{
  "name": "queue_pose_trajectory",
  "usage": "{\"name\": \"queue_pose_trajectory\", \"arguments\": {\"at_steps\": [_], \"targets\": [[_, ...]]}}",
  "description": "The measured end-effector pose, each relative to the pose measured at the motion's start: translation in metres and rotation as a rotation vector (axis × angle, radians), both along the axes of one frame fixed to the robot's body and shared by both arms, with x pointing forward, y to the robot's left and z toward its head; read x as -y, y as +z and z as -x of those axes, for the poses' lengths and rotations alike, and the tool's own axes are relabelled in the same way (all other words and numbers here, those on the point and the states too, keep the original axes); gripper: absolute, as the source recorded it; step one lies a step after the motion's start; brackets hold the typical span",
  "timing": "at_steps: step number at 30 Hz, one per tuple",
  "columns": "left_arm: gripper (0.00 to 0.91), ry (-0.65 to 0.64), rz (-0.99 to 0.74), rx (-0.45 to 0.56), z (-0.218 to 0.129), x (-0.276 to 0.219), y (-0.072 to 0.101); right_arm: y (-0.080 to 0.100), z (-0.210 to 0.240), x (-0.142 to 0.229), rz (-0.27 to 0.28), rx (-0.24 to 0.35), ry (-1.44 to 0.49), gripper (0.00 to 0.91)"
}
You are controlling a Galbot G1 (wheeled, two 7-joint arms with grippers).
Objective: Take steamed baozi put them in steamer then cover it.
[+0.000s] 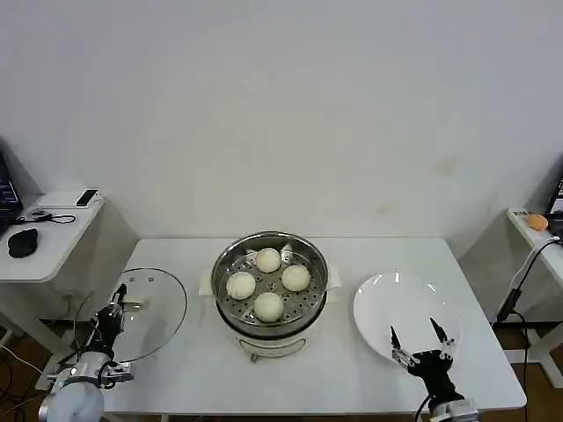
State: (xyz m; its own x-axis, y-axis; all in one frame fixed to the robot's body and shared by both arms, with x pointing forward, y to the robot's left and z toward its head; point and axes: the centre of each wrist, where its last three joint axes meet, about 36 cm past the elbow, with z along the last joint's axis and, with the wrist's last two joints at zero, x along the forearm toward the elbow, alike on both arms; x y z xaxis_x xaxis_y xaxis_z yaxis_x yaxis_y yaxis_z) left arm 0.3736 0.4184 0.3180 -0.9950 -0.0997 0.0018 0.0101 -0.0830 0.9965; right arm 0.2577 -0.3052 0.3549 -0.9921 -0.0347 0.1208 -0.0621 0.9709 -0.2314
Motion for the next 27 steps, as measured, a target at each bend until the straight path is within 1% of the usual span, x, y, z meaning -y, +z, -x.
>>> {"name": "queue_pose_trajectory", "arguments": {"at_steps": [6, 14, 21, 27], "targets": [[0.000, 0.064, -0.011, 0.068, -0.007, 0.009, 0.042, -0.002, -0.002, 0.000, 0.006, -0.006, 0.017, 0.907], [0.000, 0.105, 0.008, 0.100, -0.013, 0.033, 0.093, -0.007, -0.005, -0.003, 0.013, -0.017, 0.039, 0.907], [0.000, 0.102, 0.037, 0.116, -0.010, 0.074, 0.132, -0.010, -0.006, -0.009, 0.023, -0.017, 0.051, 0.907], [0.000, 0.088, 0.058, 0.118, -0.009, 0.107, 0.154, -0.014, -0.005, -0.015, 0.039, -0.021, 0.054, 0.907]]}}
